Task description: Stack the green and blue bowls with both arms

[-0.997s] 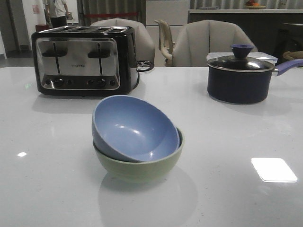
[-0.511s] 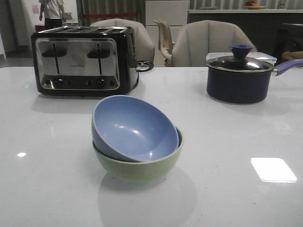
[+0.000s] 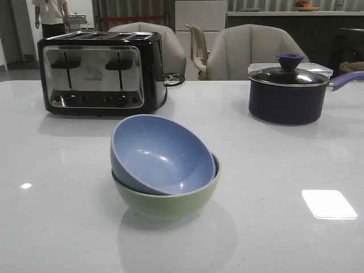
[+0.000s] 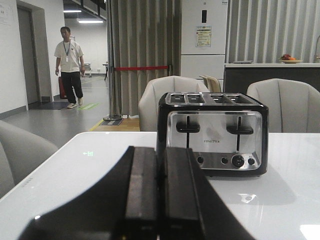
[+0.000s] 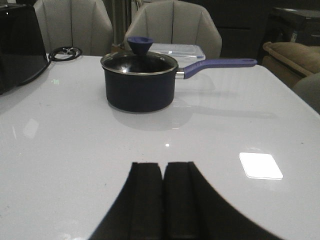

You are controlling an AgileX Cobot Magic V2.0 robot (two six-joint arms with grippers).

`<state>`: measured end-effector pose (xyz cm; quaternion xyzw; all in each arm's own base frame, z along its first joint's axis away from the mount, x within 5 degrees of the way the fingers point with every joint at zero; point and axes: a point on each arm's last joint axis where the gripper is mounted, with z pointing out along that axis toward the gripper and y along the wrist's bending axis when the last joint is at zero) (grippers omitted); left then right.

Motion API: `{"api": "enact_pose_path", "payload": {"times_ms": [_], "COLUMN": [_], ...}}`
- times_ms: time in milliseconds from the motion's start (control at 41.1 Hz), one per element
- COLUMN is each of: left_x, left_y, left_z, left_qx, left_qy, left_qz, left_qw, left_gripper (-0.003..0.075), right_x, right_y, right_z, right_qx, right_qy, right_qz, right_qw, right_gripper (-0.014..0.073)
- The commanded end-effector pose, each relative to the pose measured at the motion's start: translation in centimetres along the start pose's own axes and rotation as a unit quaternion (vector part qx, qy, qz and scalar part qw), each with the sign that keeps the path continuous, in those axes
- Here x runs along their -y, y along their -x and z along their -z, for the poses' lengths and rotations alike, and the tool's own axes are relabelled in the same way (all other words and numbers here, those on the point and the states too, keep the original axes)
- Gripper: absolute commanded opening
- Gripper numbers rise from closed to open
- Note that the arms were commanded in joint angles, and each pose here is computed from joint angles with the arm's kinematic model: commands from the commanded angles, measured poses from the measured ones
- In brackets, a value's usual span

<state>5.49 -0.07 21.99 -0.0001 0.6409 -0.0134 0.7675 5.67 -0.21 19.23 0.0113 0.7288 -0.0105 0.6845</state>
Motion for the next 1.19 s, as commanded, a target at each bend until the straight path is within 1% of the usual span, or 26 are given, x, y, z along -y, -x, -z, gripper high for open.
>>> {"api": "enact_pose_path", "payload": {"times_ms": [0, 49, 146, 268, 340, 1167], "left_x": [-0.05, -0.05, -0.05, -0.05, -0.05, -0.05], "left_y": [0.25, 0.25, 0.25, 0.25, 0.25, 0.25], "left_z": [0.20, 0.20, 0.20, 0.20, 0.20, 0.20], "left_qx": [0.044, 0.044, 0.044, 0.044, 0.044, 0.044], "left_qy": [0.003, 0.003, 0.003, 0.003, 0.003, 0.003], "left_qz": [0.000, 0.000, 0.000, 0.000, 0.000, 0.000], "left_qw": [0.999, 0.999, 0.999, 0.999, 0.999, 0.999], "left_gripper": [0.0100, 0.0100, 0.0100, 0.0100, 0.0100, 0.0100], "right_x": [-0.05, -0.06, -0.11, -0.13, -0.14, -0.15], "right_y": [1.21, 1.29, 1.86, 2.17, 2.16, 2.14], "right_z": [0.25, 0.26, 0.37, 0.44, 0.44, 0.44], "right_qx": [0.069, 0.074, 0.105, 0.123, 0.122, 0.121], "right_qy": [0.002, 0.003, 0.006, 0.007, 0.010, 0.011], "right_qz": [-0.001, -0.001, -0.003, -0.007, -0.014, -0.014], "right_qw": [0.998, 0.997, 0.994, 0.992, 0.992, 0.992], "right_gripper": [0.0035, 0.0035, 0.0035, 0.0035, 0.0035, 0.0035]}}
